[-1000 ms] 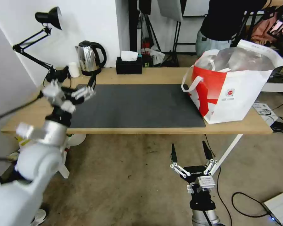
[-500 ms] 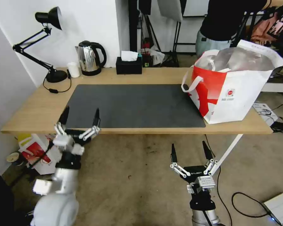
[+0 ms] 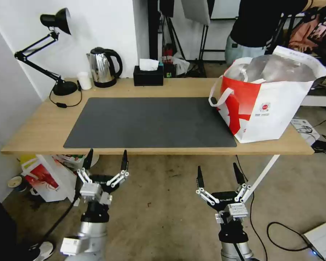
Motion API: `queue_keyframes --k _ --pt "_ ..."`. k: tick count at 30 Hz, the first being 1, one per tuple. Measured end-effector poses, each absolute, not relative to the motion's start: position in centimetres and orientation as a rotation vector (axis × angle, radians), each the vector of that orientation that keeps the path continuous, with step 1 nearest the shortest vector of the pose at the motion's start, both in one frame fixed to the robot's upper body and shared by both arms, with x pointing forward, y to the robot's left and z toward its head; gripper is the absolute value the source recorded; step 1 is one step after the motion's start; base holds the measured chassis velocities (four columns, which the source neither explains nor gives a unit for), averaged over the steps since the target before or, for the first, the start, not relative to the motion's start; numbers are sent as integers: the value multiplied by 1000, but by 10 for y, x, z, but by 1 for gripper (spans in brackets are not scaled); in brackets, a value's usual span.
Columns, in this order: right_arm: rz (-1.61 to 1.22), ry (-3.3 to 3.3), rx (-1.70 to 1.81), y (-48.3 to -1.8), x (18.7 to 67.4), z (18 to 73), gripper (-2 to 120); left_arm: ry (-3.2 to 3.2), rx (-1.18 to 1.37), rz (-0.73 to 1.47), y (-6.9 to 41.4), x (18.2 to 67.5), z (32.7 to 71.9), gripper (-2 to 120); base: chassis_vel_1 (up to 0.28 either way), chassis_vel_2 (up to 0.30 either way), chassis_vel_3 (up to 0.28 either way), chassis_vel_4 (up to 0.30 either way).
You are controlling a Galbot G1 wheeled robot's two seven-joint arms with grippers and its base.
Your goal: Pick up the trash from the table and place it into the takeout bag.
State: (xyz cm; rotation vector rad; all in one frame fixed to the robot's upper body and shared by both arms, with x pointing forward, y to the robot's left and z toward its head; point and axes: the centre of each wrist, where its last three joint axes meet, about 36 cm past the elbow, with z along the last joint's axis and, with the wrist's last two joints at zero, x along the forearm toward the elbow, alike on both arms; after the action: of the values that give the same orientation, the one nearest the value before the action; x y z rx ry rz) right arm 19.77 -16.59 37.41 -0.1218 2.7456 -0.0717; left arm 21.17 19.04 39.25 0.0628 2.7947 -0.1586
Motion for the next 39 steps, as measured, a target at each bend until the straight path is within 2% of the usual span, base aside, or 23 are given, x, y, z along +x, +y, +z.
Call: queue_keyframes --k 14,39 --pt "-72 2746 -122 -166 198 374 100 2850 37 -119 183 201 377 100 0 0 0 0" --pt "-72 2746 -122 -166 198 374 100 2871 185 -45 206 213 363 100 0 0 0 0"
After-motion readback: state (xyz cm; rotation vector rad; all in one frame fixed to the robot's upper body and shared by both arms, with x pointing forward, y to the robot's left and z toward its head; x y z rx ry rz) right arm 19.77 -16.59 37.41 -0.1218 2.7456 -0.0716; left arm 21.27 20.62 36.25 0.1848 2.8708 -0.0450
